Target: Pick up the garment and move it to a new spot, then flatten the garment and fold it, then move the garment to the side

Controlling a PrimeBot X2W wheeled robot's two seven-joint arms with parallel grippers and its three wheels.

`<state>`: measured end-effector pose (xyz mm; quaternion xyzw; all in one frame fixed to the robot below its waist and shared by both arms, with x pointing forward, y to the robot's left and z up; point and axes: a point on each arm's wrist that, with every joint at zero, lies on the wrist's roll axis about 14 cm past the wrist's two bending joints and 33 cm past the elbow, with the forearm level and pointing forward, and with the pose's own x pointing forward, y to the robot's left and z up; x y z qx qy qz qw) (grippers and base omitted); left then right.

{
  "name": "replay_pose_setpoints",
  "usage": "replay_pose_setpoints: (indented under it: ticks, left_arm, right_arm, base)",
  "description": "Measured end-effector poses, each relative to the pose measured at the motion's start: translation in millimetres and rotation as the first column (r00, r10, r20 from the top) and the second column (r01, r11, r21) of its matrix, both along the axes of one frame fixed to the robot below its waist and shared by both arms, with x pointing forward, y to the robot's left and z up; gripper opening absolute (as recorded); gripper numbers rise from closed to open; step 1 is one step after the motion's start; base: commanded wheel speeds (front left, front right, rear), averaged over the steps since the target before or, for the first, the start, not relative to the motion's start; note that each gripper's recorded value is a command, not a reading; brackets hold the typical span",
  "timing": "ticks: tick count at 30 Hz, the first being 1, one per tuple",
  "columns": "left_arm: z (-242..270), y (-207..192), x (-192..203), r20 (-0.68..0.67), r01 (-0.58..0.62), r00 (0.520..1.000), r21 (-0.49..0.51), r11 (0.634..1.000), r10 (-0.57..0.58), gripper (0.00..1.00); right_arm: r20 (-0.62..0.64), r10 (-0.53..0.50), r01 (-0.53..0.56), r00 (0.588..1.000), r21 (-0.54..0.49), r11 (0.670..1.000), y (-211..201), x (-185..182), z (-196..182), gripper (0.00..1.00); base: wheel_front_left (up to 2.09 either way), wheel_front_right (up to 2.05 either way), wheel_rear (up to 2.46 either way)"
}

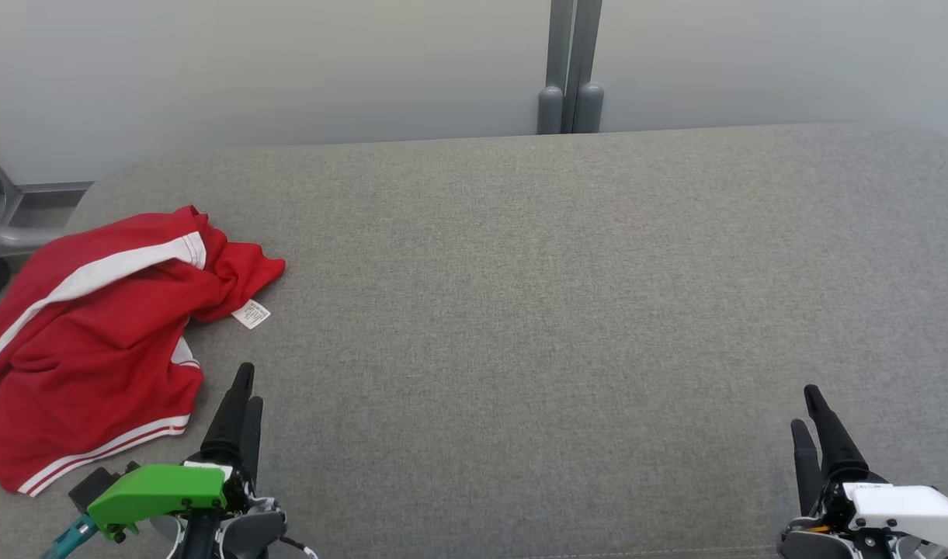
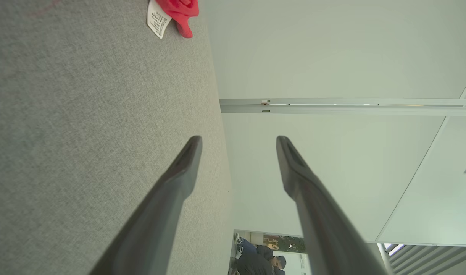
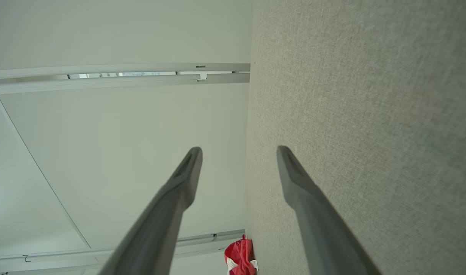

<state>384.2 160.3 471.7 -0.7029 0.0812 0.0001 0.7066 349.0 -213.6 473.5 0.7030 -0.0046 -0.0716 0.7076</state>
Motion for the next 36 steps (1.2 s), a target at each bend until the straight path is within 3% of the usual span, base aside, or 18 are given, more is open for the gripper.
replay_pose_setpoints:
  ticks: [9,15,24,36]
  left_arm:
    - [-2.4,-3.1,-3.0,-0.005,0.008,1.000,0.118,0.993,-0.007,1.00]
    - [-3.2,-4.9,-4.1,-0.010,0.017,1.000,0.206,0.978,-0.015,1.00]
    - [-2.9,-9.6,-5.6,-0.005,0.038,0.999,0.350,0.936,-0.039,1.00]
    - [-1.8,-11.9,-8.9,0.007,0.056,0.997,0.534,0.844,-0.071,1.00]
  right_arm:
    - [-0.014,0.032,-0.033,0.999,-0.097,0.995,12.0,4.5,-1.0,1.00]
    - [-0.035,0.066,-0.072,0.997,-0.222,0.972,18.8,8.5,-2.4,1.00]
    - [-0.045,0.125,-0.133,0.991,-0.393,0.910,28.8,14.8,3.6,1.00]
    - [-0.078,0.164,-0.179,0.983,-0.579,0.796,31.6,16.9,7.4,1.00]
  base:
    - [0.00,0.00,0.00]
    - [0.00,0.00,0.00]
    - [0.00,0.00,0.00]
    - [0.00,0.00,0.00]
